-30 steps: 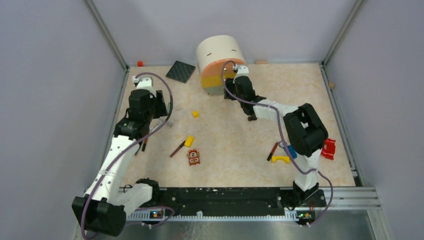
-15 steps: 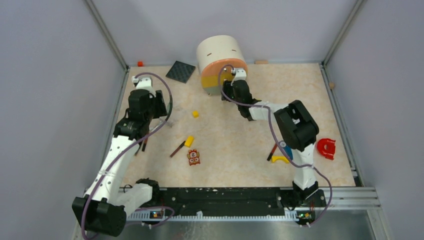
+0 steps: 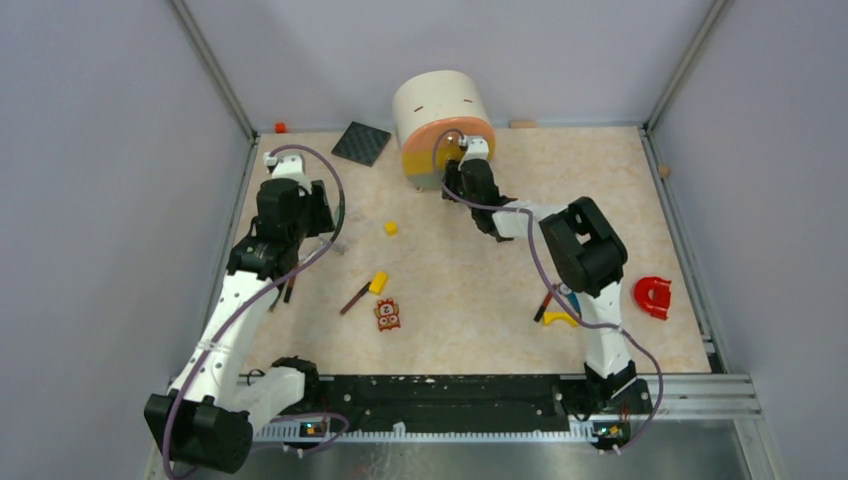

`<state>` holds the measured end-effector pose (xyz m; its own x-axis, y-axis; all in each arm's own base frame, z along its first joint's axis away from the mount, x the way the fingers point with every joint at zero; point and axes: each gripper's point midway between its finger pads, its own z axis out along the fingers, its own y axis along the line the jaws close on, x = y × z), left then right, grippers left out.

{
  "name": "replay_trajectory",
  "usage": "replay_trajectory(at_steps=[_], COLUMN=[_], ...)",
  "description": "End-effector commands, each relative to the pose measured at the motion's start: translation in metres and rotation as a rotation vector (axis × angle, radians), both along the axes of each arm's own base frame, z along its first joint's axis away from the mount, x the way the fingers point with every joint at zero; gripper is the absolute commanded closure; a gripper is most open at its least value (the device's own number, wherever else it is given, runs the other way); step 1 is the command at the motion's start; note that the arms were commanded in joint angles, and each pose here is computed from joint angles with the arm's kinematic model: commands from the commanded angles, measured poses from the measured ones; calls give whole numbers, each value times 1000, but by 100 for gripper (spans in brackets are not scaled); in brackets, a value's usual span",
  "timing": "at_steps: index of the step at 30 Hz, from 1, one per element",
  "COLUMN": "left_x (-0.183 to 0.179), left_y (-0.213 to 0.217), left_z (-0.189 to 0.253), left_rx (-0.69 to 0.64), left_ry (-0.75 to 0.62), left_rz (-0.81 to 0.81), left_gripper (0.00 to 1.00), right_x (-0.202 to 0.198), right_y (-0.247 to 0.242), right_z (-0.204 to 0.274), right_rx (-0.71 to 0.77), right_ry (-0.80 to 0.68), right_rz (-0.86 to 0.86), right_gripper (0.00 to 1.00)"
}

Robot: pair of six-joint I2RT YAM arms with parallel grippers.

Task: Organize the makeup
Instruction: Close the drawer in the storage box.

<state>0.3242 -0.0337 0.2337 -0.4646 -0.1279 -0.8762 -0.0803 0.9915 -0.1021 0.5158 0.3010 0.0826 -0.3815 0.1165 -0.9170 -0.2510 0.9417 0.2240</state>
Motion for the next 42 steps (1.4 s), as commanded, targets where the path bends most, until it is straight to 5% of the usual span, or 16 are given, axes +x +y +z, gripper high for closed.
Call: replay_trajectory(at_steps=[1, 8, 14, 42], left_x=[4, 4, 4, 3], left_y=[1, 1, 0, 2], left_z=[17, 18, 17, 19], left_rx=[-6, -6, -8, -7], left_ry=[-72, -75, -72, -80], left_rz=[-2, -2, -6, 0], left_gripper=[35, 35, 35, 35], right_x=[20, 19, 20, 28], right_y=[5, 7, 8, 8], right_z=[26, 25, 18, 37], right_rx=[45, 38, 28, 28], right_ry=[-66, -61, -40, -73], right_rz=[-15, 3, 6, 6], right_gripper=[58, 73, 55, 62])
